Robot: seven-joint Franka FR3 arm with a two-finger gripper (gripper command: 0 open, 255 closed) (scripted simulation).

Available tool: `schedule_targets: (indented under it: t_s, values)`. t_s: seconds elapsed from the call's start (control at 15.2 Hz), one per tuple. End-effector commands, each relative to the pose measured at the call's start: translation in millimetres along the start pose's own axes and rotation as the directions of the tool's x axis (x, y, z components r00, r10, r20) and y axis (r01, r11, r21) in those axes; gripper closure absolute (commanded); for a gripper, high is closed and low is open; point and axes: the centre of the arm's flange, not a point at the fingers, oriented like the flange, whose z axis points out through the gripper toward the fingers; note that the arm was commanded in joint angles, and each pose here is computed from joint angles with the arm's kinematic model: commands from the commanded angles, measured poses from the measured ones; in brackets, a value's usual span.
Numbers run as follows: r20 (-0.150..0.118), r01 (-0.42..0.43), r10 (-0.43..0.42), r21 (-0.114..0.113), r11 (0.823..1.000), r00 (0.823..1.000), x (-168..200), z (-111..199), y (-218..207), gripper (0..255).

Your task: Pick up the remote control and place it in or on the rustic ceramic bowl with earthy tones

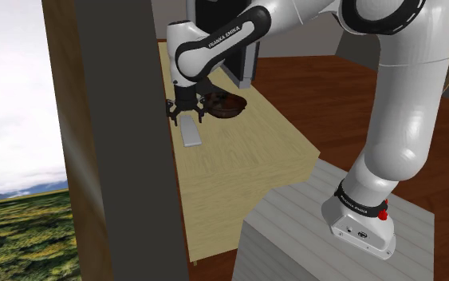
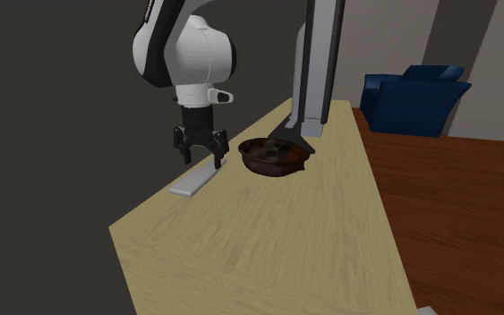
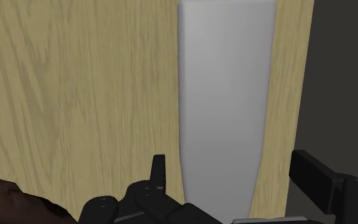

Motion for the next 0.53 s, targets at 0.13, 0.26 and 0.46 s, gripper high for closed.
schedule_targets:
  t_s: [0.13, 0.26, 0.46]
  values:
    - [0.0, -0.001, 0.001, 0.0, 1.0, 1.0, 0, 24, 0, 0]
    - [0.0, -0.001, 0.001, 0.0, 1.0, 1.0, 0, 24, 0, 0]
    - [0.0, -0.001, 0.001, 0.0, 1.0, 1.0, 0, 24, 0, 0]
